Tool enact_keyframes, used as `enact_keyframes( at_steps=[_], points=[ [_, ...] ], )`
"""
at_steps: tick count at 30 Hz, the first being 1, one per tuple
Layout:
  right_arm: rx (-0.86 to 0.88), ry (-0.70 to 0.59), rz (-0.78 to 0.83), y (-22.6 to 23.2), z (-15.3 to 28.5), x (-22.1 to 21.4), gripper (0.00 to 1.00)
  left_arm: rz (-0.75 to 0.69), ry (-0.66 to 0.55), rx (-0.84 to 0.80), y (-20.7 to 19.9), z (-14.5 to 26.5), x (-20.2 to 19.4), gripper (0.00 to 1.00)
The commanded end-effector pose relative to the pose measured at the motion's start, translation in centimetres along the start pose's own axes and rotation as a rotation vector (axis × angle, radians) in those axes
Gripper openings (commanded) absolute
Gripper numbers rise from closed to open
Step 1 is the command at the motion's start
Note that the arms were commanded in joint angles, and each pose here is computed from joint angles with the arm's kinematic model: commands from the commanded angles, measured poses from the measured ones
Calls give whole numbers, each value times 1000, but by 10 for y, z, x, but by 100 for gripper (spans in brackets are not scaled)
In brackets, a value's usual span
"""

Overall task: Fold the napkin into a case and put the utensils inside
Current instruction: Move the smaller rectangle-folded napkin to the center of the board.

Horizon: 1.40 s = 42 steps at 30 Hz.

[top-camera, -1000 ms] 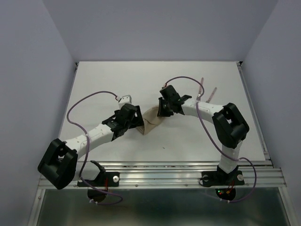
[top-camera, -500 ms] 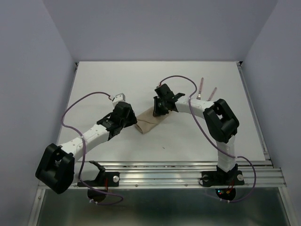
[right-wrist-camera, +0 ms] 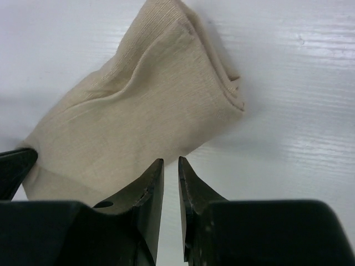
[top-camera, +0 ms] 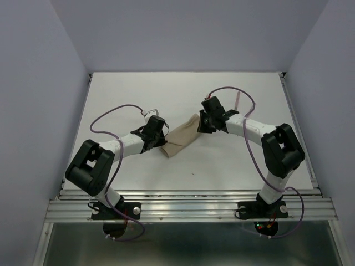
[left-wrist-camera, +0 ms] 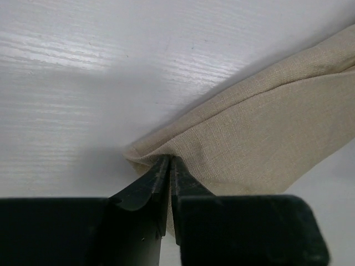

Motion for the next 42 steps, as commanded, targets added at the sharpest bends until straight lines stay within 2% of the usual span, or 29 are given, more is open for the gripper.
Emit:
enact_keyframes(
  at_steps=[1, 6, 13, 15, 16, 18, 22, 25, 26, 27, 31, 39, 42],
  points=[
    [-24, -47, 9, -9, -6, 17, 22, 9, 16, -50, -3, -1, -1, 16],
    [-40, -22, 17, -26, -35, 31, 22, 9, 85, -92, 6, 12, -24, 15],
    [10, 7, 111, -21, -68, 44, 22, -30, 244, -248, -29, 44, -80, 15],
    [52, -8, 172, -17, -65, 55, 20, -18, 280, -297, -44, 53, -90, 15],
    [76, -19, 185, -13, -57, 61, 20, -25, 317, -376, -58, 65, -95, 15],
    [93, -59, 215, -11, -45, 69, 20, -6, 324, -437, -70, 76, -93, 15],
    [123, -165, 244, -5, 2, 86, 23, 2, 230, -499, -82, 101, -60, 18],
    [133, -168, 226, -6, 18, 78, 23, 21, 153, -508, -79, 110, -27, 18],
    [135, -168, 214, -6, 22, 75, 23, 11, 154, -504, -78, 111, -27, 18],
    [141, -165, 204, -6, 27, 71, 23, 44, 108, -497, -73, 111, -8, 18],
    [162, -137, 154, 1, 48, 38, 22, 82, 19, -420, -56, 103, 26, 16],
    [220, 68, 147, 33, 43, -70, 21, 83, 42, -352, -56, 72, 44, 15],
    [210, 102, 114, 27, 34, -88, 21, 84, 66, -344, -57, 63, 42, 15]
  ],
)
Point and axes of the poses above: each gripper's point midway between its finger pads, its own z axis back along the fingers, its own y axis along the line the jaws close on, x = y × z, the point moved 9 cm from there along z, back along the fingers, and after that the axes turned 14 degrees about z, right-handed, at the moved point
